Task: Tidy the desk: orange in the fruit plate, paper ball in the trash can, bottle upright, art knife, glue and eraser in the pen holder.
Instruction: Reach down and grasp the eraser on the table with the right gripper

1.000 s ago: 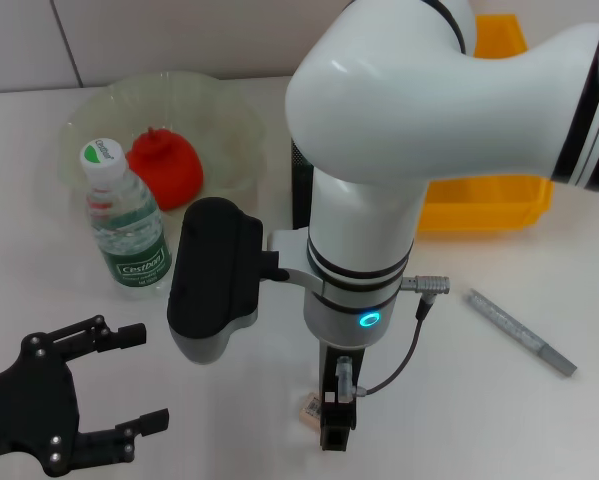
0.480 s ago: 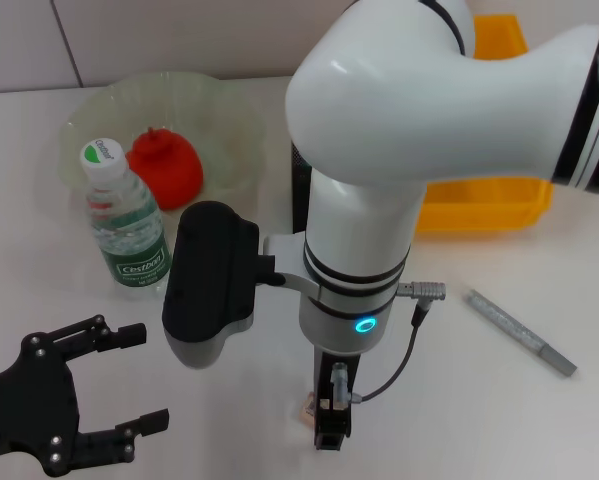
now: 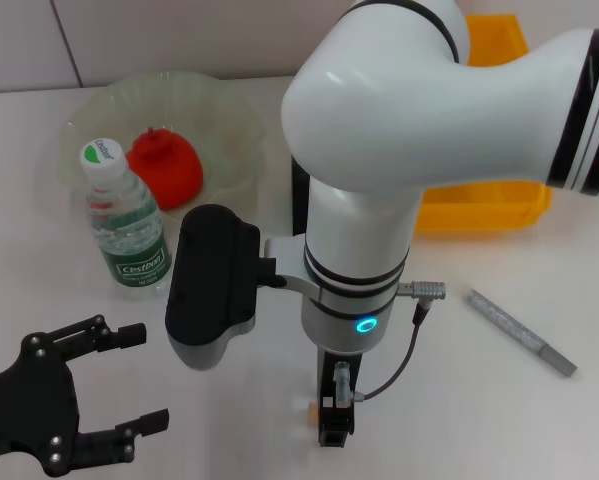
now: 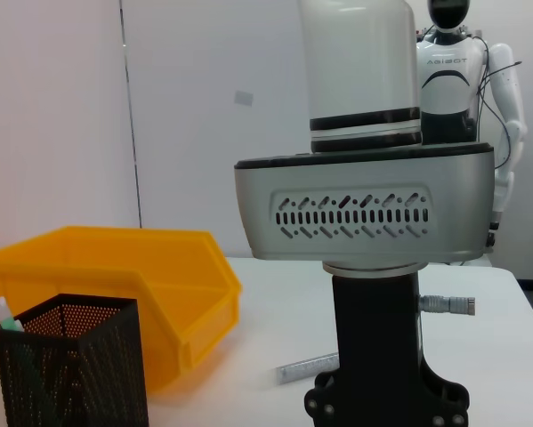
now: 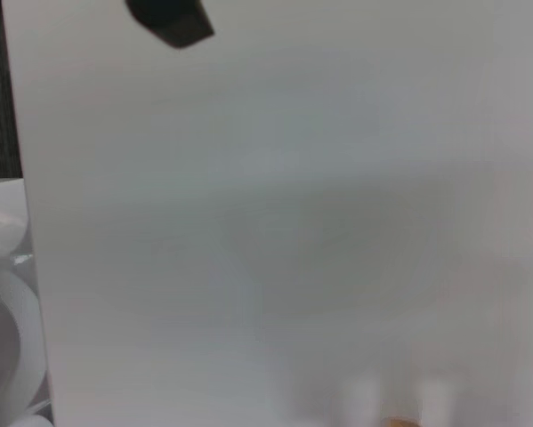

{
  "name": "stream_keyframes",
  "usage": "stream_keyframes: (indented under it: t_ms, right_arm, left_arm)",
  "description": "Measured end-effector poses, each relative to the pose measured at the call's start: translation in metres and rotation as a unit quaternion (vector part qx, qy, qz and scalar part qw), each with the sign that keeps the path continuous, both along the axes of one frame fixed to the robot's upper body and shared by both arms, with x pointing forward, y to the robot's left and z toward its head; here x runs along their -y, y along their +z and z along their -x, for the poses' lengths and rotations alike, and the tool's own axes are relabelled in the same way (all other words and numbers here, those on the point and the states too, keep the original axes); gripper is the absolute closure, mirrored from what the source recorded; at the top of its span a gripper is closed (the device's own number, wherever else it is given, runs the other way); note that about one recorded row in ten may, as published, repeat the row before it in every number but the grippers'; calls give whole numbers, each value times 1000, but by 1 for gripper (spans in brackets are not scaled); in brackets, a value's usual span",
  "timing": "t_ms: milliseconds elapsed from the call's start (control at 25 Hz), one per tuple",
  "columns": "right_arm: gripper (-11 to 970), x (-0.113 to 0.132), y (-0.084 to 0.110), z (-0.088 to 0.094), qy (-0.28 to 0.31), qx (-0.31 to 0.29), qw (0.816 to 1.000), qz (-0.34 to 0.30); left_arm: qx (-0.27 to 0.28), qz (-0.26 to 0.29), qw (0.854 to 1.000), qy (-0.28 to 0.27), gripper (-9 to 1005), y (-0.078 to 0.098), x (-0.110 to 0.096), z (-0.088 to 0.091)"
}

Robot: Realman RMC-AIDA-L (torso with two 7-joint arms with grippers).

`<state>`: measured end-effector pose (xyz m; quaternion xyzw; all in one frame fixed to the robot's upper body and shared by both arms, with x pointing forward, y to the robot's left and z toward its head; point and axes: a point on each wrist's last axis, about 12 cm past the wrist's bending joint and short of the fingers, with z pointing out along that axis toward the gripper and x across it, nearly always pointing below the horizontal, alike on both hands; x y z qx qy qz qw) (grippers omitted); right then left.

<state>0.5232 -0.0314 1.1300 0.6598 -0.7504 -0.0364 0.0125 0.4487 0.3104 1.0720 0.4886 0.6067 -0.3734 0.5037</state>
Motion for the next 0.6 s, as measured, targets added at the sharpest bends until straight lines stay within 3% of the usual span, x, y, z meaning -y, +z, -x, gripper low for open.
stream_keyframes:
  t_ms: [600]
  right_arm:
    - [577, -1, -1, 2, -2, 2, 1000, -1]
  left_arm:
    - [-1, 0, 1000, 1, 185, 0, 0, 1]
